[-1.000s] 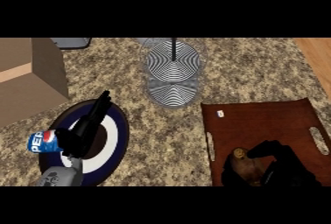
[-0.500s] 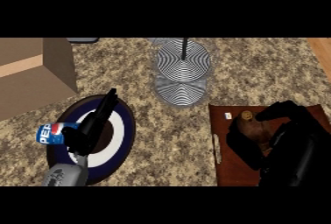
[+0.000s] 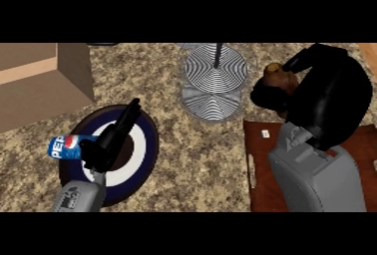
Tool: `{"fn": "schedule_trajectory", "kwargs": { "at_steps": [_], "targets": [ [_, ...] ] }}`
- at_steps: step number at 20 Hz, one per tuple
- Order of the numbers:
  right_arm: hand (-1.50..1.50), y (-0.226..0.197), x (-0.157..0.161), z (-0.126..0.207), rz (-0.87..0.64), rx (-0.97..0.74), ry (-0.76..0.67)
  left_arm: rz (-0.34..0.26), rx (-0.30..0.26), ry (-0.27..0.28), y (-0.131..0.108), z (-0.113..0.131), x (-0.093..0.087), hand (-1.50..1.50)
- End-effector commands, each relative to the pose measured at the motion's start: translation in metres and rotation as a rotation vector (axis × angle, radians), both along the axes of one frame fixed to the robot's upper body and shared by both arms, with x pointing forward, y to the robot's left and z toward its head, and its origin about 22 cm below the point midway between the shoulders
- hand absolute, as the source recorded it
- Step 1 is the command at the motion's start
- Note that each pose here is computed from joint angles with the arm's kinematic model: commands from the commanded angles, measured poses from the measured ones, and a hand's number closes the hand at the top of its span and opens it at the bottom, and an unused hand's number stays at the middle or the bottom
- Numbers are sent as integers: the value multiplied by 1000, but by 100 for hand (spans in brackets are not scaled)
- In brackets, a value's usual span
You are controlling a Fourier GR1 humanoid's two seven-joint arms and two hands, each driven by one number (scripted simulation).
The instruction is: Pick the sweet potato from the tray and place it in the tiered basket
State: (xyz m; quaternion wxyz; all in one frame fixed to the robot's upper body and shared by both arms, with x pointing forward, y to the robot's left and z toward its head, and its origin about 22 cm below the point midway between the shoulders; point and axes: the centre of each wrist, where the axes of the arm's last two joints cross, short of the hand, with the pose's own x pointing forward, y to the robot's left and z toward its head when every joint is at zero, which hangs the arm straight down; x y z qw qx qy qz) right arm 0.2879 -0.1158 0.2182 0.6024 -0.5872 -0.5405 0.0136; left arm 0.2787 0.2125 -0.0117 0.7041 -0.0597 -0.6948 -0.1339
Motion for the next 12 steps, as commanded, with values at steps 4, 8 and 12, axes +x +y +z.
{"fn": "schedule_trajectory", "kwargs": {
  "at_steps": [4,8,12],
  "targets": [
    [150,12,68,33,-137,201,140,12,1,1,5,-1,2,0],
    [150,20,98,27,-123,214,163,-15,-4,-12,-9,-1,1,0],
    [150,25,121,27,-79,264,158,-10,5,-3,-5,2,8,0]
  ]
}}
